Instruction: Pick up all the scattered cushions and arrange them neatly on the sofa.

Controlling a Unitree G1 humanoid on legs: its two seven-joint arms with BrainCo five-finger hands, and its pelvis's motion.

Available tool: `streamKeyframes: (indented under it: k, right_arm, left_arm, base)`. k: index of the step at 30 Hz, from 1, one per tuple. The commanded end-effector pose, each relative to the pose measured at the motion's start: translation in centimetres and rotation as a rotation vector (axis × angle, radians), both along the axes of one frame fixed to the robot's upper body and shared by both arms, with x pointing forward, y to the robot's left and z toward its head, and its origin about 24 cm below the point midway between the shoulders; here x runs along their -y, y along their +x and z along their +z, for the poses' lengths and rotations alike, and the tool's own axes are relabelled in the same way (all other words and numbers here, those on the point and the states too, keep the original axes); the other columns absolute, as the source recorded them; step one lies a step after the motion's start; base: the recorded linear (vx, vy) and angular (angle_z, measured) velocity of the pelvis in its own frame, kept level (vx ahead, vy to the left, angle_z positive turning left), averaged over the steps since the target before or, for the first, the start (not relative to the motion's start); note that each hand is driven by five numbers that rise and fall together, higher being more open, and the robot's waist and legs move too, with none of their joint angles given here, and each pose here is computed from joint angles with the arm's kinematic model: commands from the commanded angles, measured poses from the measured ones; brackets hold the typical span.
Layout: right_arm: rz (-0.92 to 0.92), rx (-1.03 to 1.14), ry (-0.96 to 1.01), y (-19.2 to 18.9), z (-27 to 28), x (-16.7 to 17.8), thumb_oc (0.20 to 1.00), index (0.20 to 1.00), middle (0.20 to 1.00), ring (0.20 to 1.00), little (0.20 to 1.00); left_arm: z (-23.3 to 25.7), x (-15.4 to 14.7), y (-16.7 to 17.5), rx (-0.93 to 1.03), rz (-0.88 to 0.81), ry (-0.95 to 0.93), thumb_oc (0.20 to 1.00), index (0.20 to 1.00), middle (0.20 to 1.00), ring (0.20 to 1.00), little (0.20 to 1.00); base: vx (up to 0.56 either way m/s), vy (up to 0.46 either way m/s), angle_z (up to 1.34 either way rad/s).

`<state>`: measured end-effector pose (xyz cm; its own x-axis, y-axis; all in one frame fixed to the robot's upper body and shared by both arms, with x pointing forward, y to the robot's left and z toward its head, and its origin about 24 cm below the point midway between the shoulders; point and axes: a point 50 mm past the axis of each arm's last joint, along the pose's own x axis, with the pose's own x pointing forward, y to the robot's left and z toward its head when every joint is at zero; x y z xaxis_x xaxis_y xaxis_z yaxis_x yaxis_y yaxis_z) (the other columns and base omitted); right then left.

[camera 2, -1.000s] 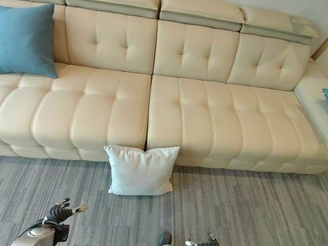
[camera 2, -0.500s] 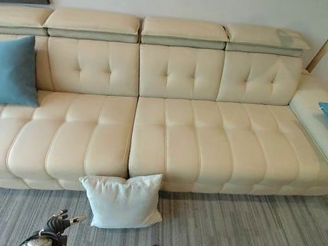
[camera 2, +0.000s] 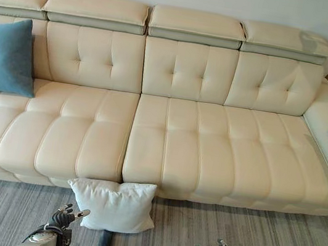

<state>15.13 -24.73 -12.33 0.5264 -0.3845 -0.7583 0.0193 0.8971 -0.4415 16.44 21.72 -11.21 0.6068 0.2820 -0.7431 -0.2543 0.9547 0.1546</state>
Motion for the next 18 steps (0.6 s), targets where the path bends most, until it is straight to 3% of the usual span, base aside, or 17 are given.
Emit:
streamKeyframes:
  k: [1,7,14,18]
  right_arm:
    - [0.032,0.017,-0.014,0.7,0.3,0.0,1.0,1.0,1.0,1.0,1.0]
    - [0.049,0.012,0.02,1.0,0.0,-1.4,1.0,1.0,1.0,1.0,1.0]
    - [0.025,-0.008,-0.004,0.6,-0.3,-1.0,1.0,1.0,1.0,1.0,1.0]
    - [-0.024,0.0,-0.008,0.2,-0.3,-0.5,1.0,1.0,1.0,1.0,1.0]
  left_arm:
    - [0.8,-1.0,0.6,0.039,-0.027,0.062,1.0,1.0,1.0,1.0,1.0]
    - [1.3,-2.3,1.0,0.049,-0.009,0.104,1.0,1.0,1.0,1.0,1.0]
    - [1.0,-3.0,0.7,0.041,0.058,0.101,1.0,1.0,1.0,1.0,1.0]
    - [-0.2,-3.1,-1.3,-0.032,0.141,0.098,1.0,1.0,1.0,1.0,1.0]
  base:
    - [0.15,0.283,-0.1]
    - [0.08,0.21,-0.21]
    - [0.09,-0.065,0.01]
    - [0.14,-0.073,0.26]
